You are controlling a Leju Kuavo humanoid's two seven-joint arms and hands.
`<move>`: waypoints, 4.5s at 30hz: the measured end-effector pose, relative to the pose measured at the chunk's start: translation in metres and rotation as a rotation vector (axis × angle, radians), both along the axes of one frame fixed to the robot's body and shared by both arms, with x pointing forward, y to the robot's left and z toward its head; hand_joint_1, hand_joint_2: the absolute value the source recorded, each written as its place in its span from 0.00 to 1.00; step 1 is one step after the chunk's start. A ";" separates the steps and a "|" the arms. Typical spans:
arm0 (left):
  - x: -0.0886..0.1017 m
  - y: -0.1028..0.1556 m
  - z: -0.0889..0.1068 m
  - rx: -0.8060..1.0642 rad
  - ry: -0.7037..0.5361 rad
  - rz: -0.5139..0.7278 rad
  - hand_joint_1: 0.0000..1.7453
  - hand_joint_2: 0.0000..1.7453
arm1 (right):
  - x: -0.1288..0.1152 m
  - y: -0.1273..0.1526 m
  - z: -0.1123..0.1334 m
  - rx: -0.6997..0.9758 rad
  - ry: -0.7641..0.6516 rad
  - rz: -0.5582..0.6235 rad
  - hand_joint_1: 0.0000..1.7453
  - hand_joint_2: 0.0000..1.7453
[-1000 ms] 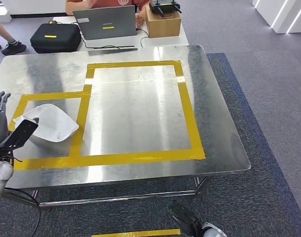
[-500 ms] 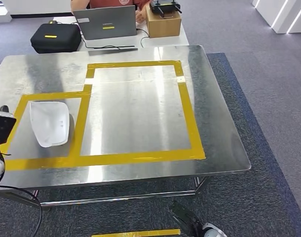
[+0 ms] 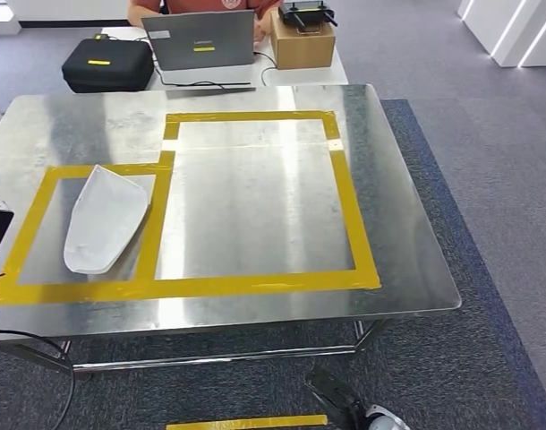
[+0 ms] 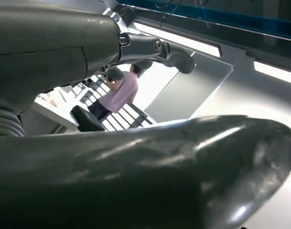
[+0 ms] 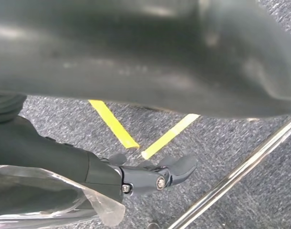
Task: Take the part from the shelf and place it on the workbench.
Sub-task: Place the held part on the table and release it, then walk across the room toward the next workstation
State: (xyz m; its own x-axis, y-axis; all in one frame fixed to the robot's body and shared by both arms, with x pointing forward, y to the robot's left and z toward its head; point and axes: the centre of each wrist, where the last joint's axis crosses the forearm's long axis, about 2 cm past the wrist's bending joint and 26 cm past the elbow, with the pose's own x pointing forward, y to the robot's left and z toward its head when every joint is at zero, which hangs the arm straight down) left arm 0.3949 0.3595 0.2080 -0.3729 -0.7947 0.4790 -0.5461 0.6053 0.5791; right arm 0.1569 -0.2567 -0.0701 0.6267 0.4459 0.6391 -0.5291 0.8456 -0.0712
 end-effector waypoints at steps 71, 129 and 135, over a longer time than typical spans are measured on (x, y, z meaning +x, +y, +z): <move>-0.107 -0.005 -0.032 -0.118 -0.193 -0.025 0.00 0.00 | -0.032 -0.016 -0.008 -0.068 0.069 -0.127 0.00 0.00; -0.133 -0.017 -0.047 -0.210 -0.154 -0.037 0.00 0.00 | -0.042 -0.021 -0.005 -0.082 0.061 -0.153 0.00 0.00; -0.134 -0.017 -0.047 -0.216 -0.153 -0.042 0.00 0.00 | -0.041 -0.021 -0.005 -0.081 0.053 -0.157 0.00 0.00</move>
